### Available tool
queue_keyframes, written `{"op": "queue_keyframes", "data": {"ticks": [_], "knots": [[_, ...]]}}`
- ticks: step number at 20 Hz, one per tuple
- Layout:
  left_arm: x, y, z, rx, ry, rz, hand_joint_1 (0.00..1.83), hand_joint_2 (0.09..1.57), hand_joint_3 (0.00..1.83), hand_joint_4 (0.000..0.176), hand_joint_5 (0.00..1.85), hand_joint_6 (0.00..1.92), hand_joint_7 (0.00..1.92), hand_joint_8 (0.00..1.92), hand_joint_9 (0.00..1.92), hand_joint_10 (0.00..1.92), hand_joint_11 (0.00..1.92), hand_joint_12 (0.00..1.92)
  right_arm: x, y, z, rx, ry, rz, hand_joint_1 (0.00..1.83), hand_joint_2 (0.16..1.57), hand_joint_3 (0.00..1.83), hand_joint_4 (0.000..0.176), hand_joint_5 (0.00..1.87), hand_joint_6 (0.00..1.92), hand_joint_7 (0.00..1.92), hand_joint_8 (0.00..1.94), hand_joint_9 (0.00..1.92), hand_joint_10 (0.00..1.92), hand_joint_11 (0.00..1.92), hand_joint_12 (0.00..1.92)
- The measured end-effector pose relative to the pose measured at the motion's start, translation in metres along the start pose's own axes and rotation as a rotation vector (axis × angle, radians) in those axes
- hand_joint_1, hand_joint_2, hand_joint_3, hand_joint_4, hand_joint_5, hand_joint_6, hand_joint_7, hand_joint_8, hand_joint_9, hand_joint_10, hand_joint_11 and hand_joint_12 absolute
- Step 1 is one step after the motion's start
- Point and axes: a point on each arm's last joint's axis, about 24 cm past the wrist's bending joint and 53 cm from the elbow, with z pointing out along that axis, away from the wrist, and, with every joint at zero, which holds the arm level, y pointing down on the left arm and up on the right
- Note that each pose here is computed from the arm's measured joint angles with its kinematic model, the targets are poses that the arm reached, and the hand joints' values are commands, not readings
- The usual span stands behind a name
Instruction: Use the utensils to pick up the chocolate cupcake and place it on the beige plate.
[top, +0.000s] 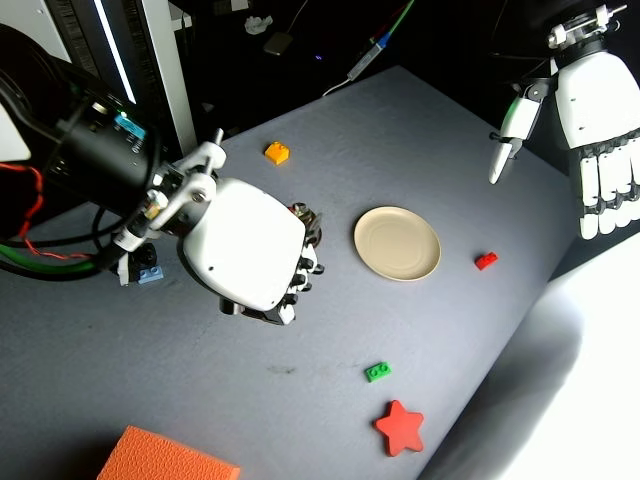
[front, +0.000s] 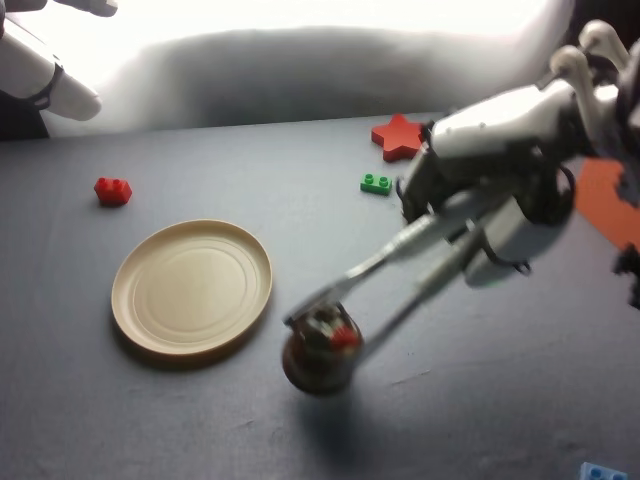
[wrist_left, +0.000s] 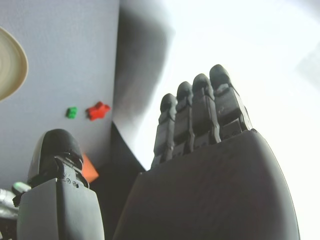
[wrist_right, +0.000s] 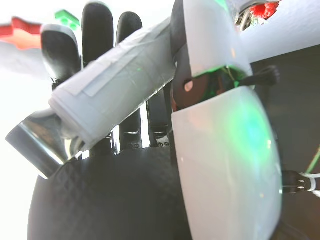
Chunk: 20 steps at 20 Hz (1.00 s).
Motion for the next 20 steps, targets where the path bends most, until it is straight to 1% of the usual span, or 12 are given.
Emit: {"op": "queue_keyframes", "data": {"ticks": [3, 4, 7, 8, 9, 10, 11, 12, 13, 16, 19, 20], "knots": [[0.000, 0.000, 0.000, 0.000, -0.001, 0.000, 0.40, 1.08, 0.00, 0.000, 0.14, 0.00, 0.14, 0.00, 0.11, 0.00, 0.00, 0.29, -0.015, 0.013, 0.010, -0.033, -0.031, 0.010, 1.49, 1.12, 0.00, 0.000, 0.94, 0.88, 0.90, 1.03, 0.96, 1.09, 0.72, 1.64], [0.000, 0.001, 0.000, -0.002, -0.001, -0.001, 0.42, 1.08, 0.00, 0.000, 0.13, 0.00, 0.14, 0.00, 0.11, 0.00, 0.00, 0.29, -0.018, 0.013, 0.014, -0.032, -0.032, 0.035, 1.49, 1.12, 0.00, 0.000, 0.93, 0.90, 0.90, 1.02, 0.96, 1.09, 0.72, 1.64], [0.000, 0.001, 0.000, -0.002, -0.001, 0.001, 0.42, 1.08, 0.00, 0.000, 0.12, 0.00, 0.14, 0.00, 0.11, 0.00, 0.00, 0.29, -0.027, 0.015, 0.026, -0.032, -0.045, 0.043, 1.49, 1.12, 0.00, 0.000, 0.93, 0.90, 0.92, 1.01, 0.95, 1.10, 0.72, 1.63], [0.000, 0.001, 0.000, -0.001, -0.001, 0.000, 0.40, 1.08, 0.00, 0.000, 0.12, 0.00, 0.13, 0.00, 0.09, 0.00, 0.00, 0.24, -0.030, 0.016, 0.029, -0.034, -0.051, 0.045, 1.38, 1.13, 0.00, 0.000, 0.91, 0.97, 0.92, 1.06, 0.89, 1.28, 0.70, 1.33], [0.000, 0.001, 0.000, -0.001, -0.001, 0.001, 0.40, 1.08, 0.00, 0.000, 0.10, 0.00, 0.13, 0.00, 0.08, 0.00, 0.00, 0.24, -0.035, 0.019, 0.035, -0.041, -0.061, 0.051, 1.46, 1.13, 0.00, 0.000, 0.93, 0.92, 0.90, 1.05, 0.90, 1.19, 0.69, 1.60], [-0.001, 0.001, 0.000, -0.002, -0.001, 0.003, 0.40, 1.08, 0.00, 0.000, 0.10, 0.00, 0.12, 0.00, 0.07, 0.00, 0.00, 0.23, -0.040, 0.021, 0.040, -0.050, -0.071, 0.066, 1.39, 1.13, 0.00, 0.000, 0.94, 0.93, 0.92, 1.05, 0.91, 1.25, 0.71, 1.40], [0.000, 0.001, 0.000, -0.002, -0.001, 0.004, 0.40, 1.08, 0.00, 0.000, 0.11, 0.00, 0.14, 0.00, 0.08, 0.00, 0.00, 0.25, -0.043, 0.024, 0.044, -0.059, -0.078, 0.066, 1.38, 1.13, 0.00, 0.000, 0.94, 0.94, 0.90, 1.07, 0.91, 1.27, 0.75, 1.31], [0.000, 0.001, 0.000, -0.002, -0.001, 0.003, 0.40, 1.08, 0.00, 0.000, 0.11, 0.00, 0.13, 0.00, 0.08, 0.00, 0.00, 0.22, -0.044, 0.026, 0.047, -0.063, -0.081, 0.067, 1.47, 1.11, 0.00, 0.000, 0.96, 0.87, 0.90, 1.01, 0.93, 1.15, 0.78, 1.55], [0.000, 0.001, 0.000, -0.002, -0.001, 0.002, 0.42, 1.07, 0.00, 0.000, 0.13, 0.01, 0.14, 0.00, 0.09, 0.00, 0.00, 0.24, -0.046, 0.029, 0.049, -0.071, -0.086, 0.065, 1.48, 1.12, 0.00, 0.000, 0.95, 0.90, 0.88, 1.01, 0.91, 1.14, 0.79, 1.60], [0.000, 0.001, 0.000, -0.001, -0.001, 0.002, 0.42, 1.07, 0.00, 0.000, 0.13, 0.00, 0.11, 0.00, 0.07, 0.00, 0.00, 0.17, -0.042, 0.036, 0.060, -0.093, -0.087, 0.056, 1.49, 1.11, 0.00, 0.000, 0.94, 0.93, 0.89, 0.95, 0.93, 1.10, 0.84, 1.56], [0.000, 0.000, 0.000, -0.001, -0.001, 0.002, 0.44, 1.06, 0.00, 0.000, 0.16, 0.00, 0.19, 0.01, 0.12, 0.01, 0.00, 0.23, -0.036, 0.040, 0.075, -0.097, -0.079, 0.050, 1.49, 1.11, 0.00, 0.000, 0.95, 0.94, 0.89, 0.92, 0.93, 1.10, 0.83, 1.56], [0.000, 0.001, 0.000, -0.001, -0.001, 0.002, 0.45, 1.06, 0.00, 0.000, 0.16, 0.00, 0.20, 0.01, 0.12, 0.01, 0.00, 0.19, -0.034, 0.042, 0.080, -0.107, -0.079, 0.050, 1.49, 1.11, 0.00, 0.000, 0.94, 0.95, 0.89, 0.91, 0.94, 1.09, 0.85, 1.56]]}}
